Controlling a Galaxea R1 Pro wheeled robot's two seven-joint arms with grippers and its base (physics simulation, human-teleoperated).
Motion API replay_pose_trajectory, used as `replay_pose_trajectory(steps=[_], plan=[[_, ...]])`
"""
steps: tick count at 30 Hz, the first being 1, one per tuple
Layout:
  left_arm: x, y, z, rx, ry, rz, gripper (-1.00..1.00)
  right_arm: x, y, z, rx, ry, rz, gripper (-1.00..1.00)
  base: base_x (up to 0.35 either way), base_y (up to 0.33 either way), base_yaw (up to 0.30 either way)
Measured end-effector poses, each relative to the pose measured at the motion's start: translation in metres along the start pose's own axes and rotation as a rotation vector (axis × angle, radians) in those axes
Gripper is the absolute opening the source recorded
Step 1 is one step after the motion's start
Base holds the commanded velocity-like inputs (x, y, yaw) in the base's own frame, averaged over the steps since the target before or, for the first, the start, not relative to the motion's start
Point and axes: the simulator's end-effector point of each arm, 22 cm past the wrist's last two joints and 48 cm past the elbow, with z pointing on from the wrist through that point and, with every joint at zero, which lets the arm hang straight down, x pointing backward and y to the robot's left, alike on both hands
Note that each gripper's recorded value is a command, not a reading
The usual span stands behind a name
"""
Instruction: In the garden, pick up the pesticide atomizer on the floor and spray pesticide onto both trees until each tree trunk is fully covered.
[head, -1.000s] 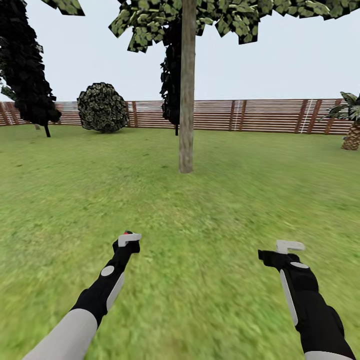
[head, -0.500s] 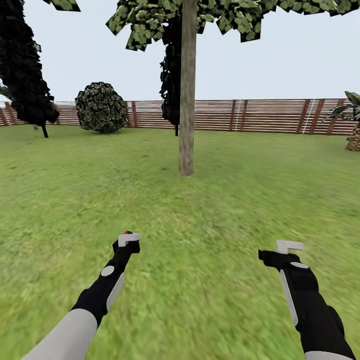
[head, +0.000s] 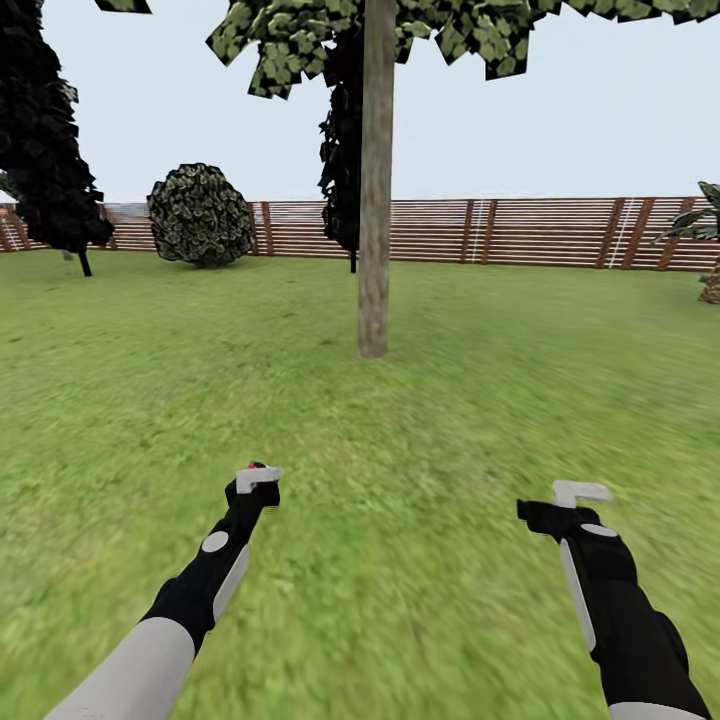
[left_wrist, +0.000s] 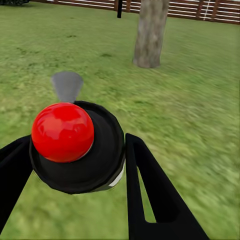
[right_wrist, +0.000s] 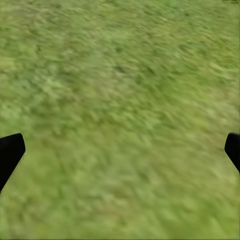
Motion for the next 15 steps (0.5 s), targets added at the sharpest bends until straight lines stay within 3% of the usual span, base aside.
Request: replay_pose_trajectory(steps=[15], plan=[[0.0004,-0.0003,-0.0001,0.001,0.001,0.001,-1.00,0.0004,0.0004,0.0001,-0.002,0.002,0.002,1.00,0.336,0.000,0.000]])
